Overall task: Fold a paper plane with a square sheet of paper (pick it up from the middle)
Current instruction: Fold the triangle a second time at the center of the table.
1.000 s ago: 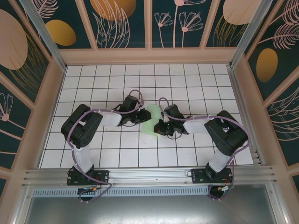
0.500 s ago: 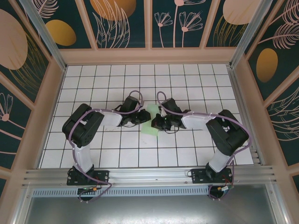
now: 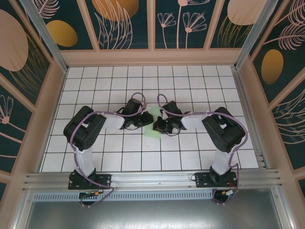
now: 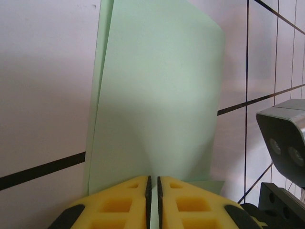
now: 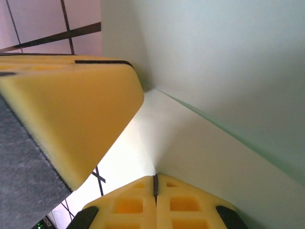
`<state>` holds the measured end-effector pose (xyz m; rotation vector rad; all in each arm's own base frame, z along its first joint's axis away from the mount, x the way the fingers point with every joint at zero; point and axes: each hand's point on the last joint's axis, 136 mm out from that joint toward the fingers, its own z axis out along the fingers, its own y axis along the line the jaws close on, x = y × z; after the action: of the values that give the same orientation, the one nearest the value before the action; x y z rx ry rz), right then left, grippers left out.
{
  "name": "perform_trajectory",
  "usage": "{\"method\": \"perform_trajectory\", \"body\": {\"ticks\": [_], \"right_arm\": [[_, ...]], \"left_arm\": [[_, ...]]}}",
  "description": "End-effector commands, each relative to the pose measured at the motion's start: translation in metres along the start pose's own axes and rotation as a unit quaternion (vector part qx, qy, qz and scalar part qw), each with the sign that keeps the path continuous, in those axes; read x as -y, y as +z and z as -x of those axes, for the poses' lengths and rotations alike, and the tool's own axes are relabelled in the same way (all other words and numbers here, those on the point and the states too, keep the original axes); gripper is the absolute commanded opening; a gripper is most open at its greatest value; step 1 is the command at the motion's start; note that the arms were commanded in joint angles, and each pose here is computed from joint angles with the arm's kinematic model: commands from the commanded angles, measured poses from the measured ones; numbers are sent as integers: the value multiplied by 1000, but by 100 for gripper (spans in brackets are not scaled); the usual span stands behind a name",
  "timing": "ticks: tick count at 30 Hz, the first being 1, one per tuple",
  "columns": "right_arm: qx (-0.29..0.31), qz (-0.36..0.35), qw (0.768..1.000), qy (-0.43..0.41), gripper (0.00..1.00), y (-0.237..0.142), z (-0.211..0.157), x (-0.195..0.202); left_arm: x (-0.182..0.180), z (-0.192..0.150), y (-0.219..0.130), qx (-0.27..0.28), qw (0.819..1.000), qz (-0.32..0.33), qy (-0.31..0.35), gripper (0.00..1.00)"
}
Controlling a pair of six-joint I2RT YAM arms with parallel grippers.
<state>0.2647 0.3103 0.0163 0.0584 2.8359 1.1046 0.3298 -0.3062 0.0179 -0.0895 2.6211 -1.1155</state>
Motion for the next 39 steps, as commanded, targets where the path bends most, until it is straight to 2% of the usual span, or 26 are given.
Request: {"method": "perform_trajectory", "body": {"ticks": [1, 11, 16, 19, 24, 29, 33, 39], "right_arm": [[-30, -40, 998, 27, 3, -2, -28, 31], [-36, -21, 999, 10, 7, -26, -52, 32], [-11, 14, 1000, -19, 8, -32, -29, -2], [17, 15, 999, -29, 9, -40, -12, -17], [56, -23, 998, -14, 9, -50, -3, -5], [46, -3, 999, -2, 5, -48, -14, 0], [48, 22, 999, -5, 4, -45, -12, -9], [27, 11, 1000, 6, 3, -26, -11, 0]], "left_arm": [[-38, -15, 5, -13, 998, 60, -24, 15], [-46, -18, 7, -14, 997, 75, -28, 13], [-42, -16, 7, -14, 997, 68, -23, 15], [-28, -9, 3, -9, 999, 51, -14, 17], [9, 10, -12, 11, 1000, 14, 13, 28], [36, 21, -32, 34, 999, -10, 37, 38], [42, 16, -41, 31, 998, -24, 48, 39], [52, 3, -42, 8, 996, -65, 59, 34]]}}
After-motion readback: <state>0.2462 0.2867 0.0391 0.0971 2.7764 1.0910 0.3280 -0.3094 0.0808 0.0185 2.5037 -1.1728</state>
